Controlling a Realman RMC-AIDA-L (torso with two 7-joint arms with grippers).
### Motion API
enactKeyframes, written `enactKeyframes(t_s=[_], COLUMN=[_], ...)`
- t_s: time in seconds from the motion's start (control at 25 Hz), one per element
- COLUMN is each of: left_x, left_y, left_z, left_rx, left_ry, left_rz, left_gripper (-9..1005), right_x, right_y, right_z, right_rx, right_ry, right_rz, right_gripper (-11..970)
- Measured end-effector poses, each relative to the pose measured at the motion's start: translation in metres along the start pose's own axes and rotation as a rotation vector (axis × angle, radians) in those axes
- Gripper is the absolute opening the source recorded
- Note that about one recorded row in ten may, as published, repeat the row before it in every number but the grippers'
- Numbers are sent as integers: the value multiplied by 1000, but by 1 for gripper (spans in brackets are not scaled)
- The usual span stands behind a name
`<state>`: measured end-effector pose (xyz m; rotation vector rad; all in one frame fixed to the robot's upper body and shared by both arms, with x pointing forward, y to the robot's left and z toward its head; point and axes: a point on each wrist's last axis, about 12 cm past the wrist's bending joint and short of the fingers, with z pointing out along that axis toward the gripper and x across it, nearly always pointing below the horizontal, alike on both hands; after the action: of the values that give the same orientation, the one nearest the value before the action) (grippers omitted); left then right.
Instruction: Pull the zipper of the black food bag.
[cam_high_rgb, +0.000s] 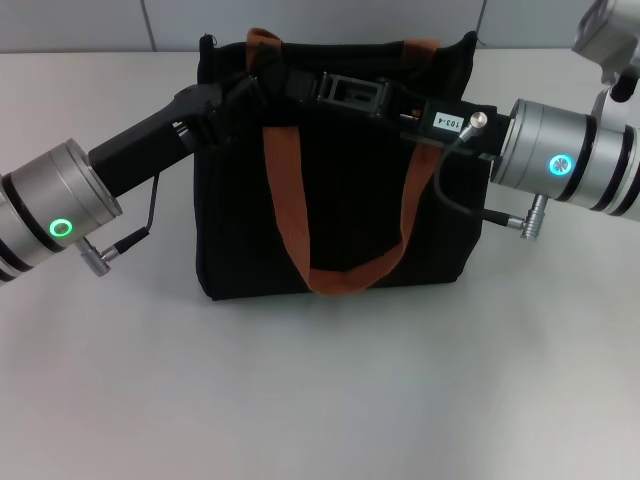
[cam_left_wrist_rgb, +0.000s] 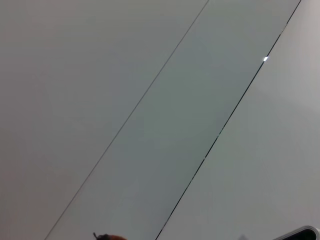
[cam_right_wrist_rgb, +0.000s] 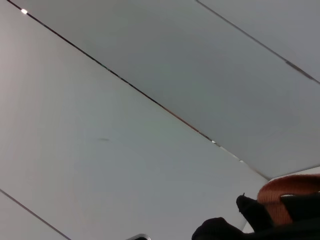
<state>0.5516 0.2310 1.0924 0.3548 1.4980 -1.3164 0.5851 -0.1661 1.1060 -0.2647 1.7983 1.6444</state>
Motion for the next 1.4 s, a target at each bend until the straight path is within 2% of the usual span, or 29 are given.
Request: enactKeyframes(t_s=[0.4,0.56,1.12,1.4], left_x=[-1,-2,-3,-3], left_y=[-3,-4,-2,-2], left_z=[2,3,3,2], left_rx=[23,42,24,19], left_ry=[-5,-7,-9,-9], left_rz=[1,5,6,5], left_gripper=[26,26,24,24], right_x=[2,2,1,1], right_y=[-3,1,0,0], right_z=[0,4,0,-1], right_rx=[23,-1,-5,-3], right_ry=[8,27,-16,-15], right_rz=[-22,-28,-6,-5], right_gripper=[337,346,336,285])
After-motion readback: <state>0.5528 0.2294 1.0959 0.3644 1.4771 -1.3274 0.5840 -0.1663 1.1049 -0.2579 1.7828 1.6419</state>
